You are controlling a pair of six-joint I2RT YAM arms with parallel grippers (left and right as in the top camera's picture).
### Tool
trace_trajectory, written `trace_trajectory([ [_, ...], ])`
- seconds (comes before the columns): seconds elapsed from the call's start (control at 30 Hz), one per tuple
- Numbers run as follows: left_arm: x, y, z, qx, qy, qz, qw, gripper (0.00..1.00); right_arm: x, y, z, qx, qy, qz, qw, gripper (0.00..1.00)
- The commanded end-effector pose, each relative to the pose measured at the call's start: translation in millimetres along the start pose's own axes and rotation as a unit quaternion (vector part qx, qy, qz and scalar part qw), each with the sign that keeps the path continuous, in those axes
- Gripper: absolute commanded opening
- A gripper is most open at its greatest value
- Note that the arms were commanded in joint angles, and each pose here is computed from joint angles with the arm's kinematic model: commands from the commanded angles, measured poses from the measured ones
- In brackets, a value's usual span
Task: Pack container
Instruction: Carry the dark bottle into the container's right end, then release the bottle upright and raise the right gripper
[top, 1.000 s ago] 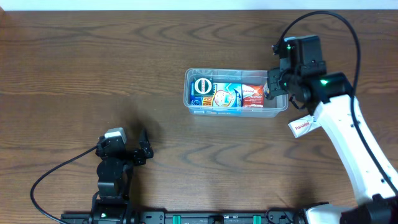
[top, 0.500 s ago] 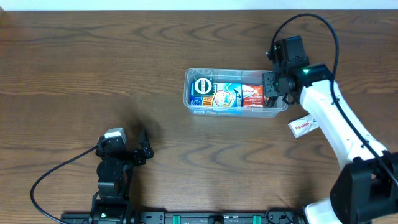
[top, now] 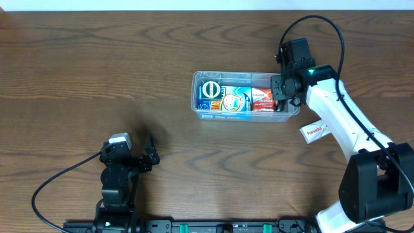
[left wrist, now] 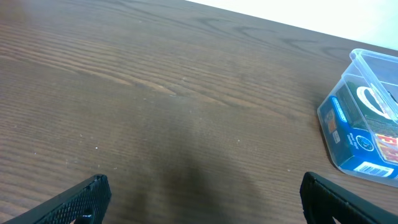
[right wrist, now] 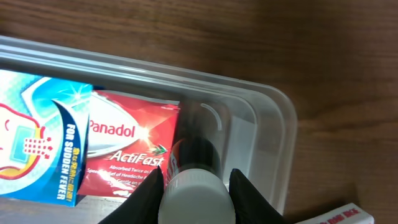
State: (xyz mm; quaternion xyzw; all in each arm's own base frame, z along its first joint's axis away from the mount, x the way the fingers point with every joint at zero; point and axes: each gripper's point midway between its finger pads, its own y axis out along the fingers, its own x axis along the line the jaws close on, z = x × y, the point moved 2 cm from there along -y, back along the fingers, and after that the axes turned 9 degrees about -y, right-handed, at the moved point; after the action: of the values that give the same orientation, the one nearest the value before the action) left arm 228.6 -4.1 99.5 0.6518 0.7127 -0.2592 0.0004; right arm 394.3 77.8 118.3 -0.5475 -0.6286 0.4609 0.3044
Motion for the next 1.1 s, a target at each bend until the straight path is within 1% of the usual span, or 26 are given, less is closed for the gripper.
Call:
trace_trajectory([
  [0.0,8.4,1.5,16.2,0.024,0.007,-0.017,1.000,0.98,-2.9,-3.7,-6.1,-0.008,0.014,0.025,1.000,0.29],
  [0.27,8.5,1.5,16.1,0.024,0.007,-0.017,1.000,0.98,-2.7,-3.6,-5.6,-0.007,0.037,0.025,0.999,0.33],
  [0.47,8.5,1.5,16.1,0.024,0.006,-0.017,1.000,0.98,-2.7,-3.6,-5.0,-0.006,0.044,0.024,0.999,0.34],
  [0.57,8.5,1.5,16.1,0.024,0.007,-0.017,1.000,0.98,-2.8,-3.6,-4.5,-0.005,0.045,0.025,0.999,0.37],
  [0.7,8.5,1.5,16.1,0.024,0.006,-0.017,1.000,0.98,-3.4,-5.2,-10.5,-0.019,0.047,0.024,0.998,0.44],
  [0.73,8.4,1.5,16.2,0.024,0.007,-0.017,1.000,0.98,-3.8,-7.2,-12.4,-0.024,0.048,0.024,0.998,0.47],
  [0.87,8.4,1.5,16.2,0.024,0.006,-0.017,1.000,0.98,-7.1,-25.8,-23.2,-0.054,0.053,0.024,0.997,0.51],
  [0.93,8.5,1.5,16.1,0.024,0.007,-0.017,1.000,0.98,-11.0,-41.0,-28.4,-0.074,0.057,0.029,0.995,0.64],
  [0.97,8.5,1.5,16.1,0.024,0.007,-0.017,1.000,0.98,-14.6,-48.6,-29.5,-0.082,0.060,0.034,0.994,0.68],
  [1.0,8.5,1.5,16.1,0.024,0.007,-0.017,1.000,0.98,-20.1,-58.0,-29.0,-0.089,0.064,0.044,0.993,0.72],
  [1.07,8.4,1.5,16.2,0.024,0.006,-0.017,1.000,0.98,-32.1,-74.1,-24.3,-0.095,0.074,0.062,0.991,0.75],
])
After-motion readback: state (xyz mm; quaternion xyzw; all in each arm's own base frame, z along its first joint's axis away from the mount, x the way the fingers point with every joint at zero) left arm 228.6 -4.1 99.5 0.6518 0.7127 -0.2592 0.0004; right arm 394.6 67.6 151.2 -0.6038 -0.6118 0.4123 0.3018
